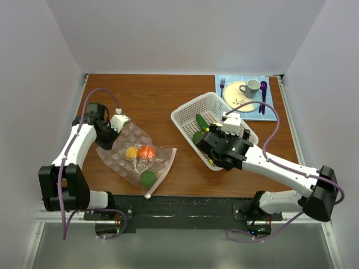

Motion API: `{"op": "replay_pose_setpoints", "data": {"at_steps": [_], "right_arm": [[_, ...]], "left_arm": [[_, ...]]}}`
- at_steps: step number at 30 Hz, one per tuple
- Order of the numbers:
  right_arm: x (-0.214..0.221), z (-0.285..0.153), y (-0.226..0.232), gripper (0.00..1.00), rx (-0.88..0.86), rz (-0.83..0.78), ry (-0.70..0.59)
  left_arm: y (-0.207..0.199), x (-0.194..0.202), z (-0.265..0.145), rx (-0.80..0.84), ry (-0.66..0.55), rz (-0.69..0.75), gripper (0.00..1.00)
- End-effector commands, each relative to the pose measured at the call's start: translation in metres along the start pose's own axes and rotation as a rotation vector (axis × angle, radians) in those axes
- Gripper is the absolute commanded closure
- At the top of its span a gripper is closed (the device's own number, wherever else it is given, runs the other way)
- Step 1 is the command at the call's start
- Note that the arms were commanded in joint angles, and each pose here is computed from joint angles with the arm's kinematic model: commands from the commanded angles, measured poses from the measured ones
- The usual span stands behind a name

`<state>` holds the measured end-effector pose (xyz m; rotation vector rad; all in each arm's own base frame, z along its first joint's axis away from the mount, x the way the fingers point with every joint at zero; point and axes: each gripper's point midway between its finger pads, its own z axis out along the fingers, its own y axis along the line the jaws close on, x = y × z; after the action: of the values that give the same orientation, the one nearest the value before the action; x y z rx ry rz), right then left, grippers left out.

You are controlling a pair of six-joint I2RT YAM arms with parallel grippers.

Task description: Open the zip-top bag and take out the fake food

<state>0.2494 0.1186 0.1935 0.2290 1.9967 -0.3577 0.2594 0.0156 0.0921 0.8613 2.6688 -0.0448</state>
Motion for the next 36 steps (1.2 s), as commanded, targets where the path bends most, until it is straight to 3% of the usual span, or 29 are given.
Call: {"op": "replay_pose_setpoints", "data": {"at_steps": [1, 5, 7, 12, 14, 20, 30, 36], "right_arm": [[-0.027, -0.031, 0.026, 0.01, -0.143, -0.111, -0.091], [-0.013, -0.086, 0.08, 0.01, -0.421, -0.147, -0.165], [0.011, -0.092, 0.093, 0.02, -0.496, -0.208, -0.146], [0.062, -0.1, 0.136, 0.2, -0.632, -0.275, -0.088], [0.072, -0.106, 0.156, 0.26, -0.699, -0.295, -0.076], [0.103, -0.119, 0.218, 0.33, -0.86, -0.385, -0.084], [0.14, -0.13, 0.282, 0.33, -0.966, -0.5, -0.057], [0.15, -0.154, 0.296, 0.17, -1.121, -0.496, -0.03]], "left_arm": [[-0.001, 0.014, 0.018, -0.022, 0.029, -0.018, 1.0], [0.007, 0.02, 0.031, -0.051, 0.06, -0.027, 1.0], [0.01, 0.021, 0.034, -0.064, 0.07, -0.027, 0.98], [0.011, 0.021, 0.037, -0.059, 0.089, -0.032, 0.82], [0.01, 0.018, 0.036, -0.048, 0.076, -0.034, 0.82], [0.001, 0.02, 0.043, -0.019, 0.077, -0.052, 0.86], [-0.005, 0.036, 0.049, -0.02, 0.118, -0.044, 0.98], [-0.008, 0.044, 0.053, -0.032, 0.133, -0.042, 1.0]]}}
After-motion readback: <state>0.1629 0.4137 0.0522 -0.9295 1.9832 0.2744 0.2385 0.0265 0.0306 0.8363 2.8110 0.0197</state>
